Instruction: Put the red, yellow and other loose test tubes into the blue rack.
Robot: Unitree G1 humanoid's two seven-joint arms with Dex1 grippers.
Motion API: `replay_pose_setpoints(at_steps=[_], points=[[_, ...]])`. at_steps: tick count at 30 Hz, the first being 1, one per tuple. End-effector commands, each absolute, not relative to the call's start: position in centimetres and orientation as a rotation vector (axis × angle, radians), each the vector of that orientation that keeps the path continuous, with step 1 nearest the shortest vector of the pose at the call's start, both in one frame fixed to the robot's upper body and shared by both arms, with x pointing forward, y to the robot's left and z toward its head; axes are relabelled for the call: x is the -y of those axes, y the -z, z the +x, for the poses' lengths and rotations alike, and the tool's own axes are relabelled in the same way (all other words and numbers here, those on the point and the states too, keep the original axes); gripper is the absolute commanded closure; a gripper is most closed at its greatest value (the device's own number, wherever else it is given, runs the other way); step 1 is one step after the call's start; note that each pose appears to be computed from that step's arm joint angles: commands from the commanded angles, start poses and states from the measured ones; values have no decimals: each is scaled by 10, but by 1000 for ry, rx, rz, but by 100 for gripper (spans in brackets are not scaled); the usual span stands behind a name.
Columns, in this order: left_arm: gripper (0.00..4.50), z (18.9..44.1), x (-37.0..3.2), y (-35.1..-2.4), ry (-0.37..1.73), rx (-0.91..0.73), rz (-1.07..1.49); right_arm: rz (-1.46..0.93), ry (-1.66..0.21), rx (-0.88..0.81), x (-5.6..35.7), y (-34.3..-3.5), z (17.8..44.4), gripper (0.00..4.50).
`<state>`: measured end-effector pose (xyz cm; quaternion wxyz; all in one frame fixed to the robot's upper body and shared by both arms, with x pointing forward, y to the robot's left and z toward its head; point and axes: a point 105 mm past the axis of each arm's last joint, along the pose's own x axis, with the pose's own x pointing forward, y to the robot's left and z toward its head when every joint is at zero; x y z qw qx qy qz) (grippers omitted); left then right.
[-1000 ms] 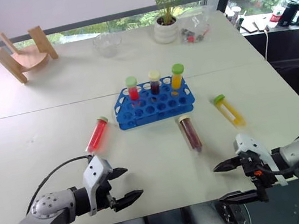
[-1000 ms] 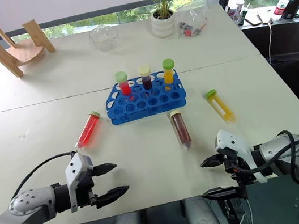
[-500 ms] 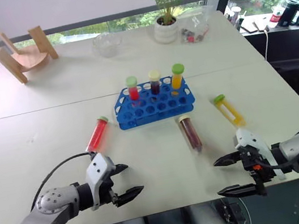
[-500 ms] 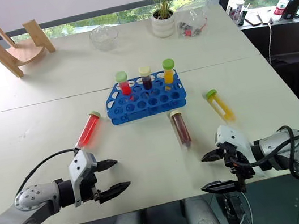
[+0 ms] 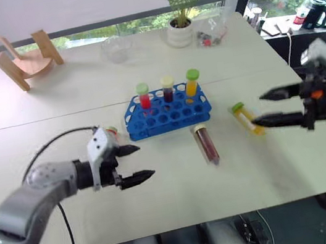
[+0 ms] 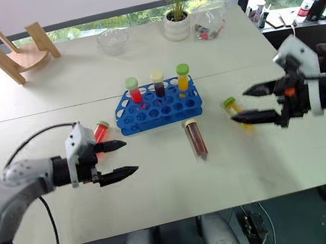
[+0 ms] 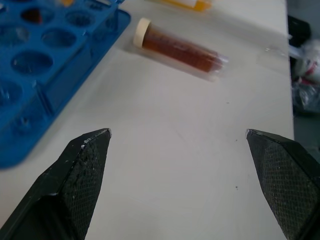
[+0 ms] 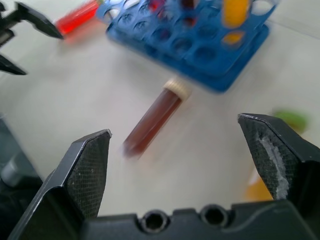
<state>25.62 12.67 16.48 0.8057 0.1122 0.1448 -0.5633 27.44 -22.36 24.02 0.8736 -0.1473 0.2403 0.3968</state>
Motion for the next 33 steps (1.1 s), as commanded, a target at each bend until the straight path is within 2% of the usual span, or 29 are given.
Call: replay_pose_setpoints(at_steps=[1,9,14,19,22,27,28,31,33], points=[[5,262,-127,-196,1282,-210,383,-396,-741,-657,238,-234,297,0],[5,269,-119,-217,1291,-105,542,-416,-663,-935,253,-204,352,0],[5,259,-111,-204,1287,-110,504,-333,-623,-1076,249,-181,370,0],[5,257,-109,-197,1253,-115,482,-400,-612,-1160,249,-158,378,0],[0,257,-113,-194,1226,-126,489,-450,-639,-1204,252,-147,375,97],[0,258,-117,-192,1206,-135,493,-455,-673,-1235,251,-137,370,343],[0,259,-117,-192,1205,-135,495,-459,-682,-1236,251,-135,369,370],[0,263,-122,-192,1199,-144,496,-510,-719,-1159,248,-135,372,371],[0,267,-129,-191,1185,-161,489,-539,-796,-979,231,-153,382,371]])
